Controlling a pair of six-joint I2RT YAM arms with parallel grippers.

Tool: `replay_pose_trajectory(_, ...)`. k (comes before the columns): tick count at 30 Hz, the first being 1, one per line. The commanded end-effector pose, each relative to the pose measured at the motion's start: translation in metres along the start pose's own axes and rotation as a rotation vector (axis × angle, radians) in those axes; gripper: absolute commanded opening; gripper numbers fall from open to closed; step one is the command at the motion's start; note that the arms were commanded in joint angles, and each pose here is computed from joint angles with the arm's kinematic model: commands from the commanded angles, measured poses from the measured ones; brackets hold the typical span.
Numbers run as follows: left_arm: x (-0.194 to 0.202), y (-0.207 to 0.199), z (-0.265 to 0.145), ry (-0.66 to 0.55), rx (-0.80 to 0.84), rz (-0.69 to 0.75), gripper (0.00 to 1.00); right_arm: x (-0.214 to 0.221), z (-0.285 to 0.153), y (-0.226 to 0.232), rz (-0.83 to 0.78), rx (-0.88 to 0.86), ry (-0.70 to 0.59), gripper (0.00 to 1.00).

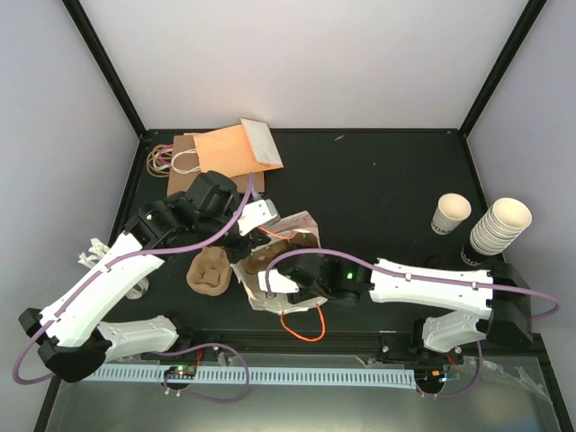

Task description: Pack the takeout coffee

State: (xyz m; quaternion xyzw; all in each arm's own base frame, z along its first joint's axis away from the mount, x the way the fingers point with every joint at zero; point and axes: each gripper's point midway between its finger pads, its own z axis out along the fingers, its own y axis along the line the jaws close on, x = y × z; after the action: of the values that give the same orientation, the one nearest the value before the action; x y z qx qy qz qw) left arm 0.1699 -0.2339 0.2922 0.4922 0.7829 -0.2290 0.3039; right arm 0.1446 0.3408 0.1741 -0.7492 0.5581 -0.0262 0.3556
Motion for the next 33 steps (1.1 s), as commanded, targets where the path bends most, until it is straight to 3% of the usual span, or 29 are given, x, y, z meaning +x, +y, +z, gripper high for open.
replay_pose_trajectory(1, -0.005, -0.003, -0.003, -0.01, -0.001, 0.009, 0.03, 0.007, -0.003, -0.02, -0.024, 0.135, 0.035, 0.53)
replay_pose_trajectory(10, 0.003, 0.0, 0.005, 0.029, -0.04, 0.003, 0.03, 0.025, -0.01, -0.039, -0.062, 0.309, 0.069, 0.54)
replay_pose_trajectory(18, 0.001, -0.006, 0.006, 0.028, -0.008, -0.001, 0.03, 0.033, -0.002, -0.034, -0.067, 0.302, 0.096, 0.54)
replay_pose_trajectory(33, -0.021, -0.023, 0.006, -0.061, 0.104, -0.061, 0.07, 0.025, 0.005, -0.006, -0.036, 0.171, 0.016, 0.54)
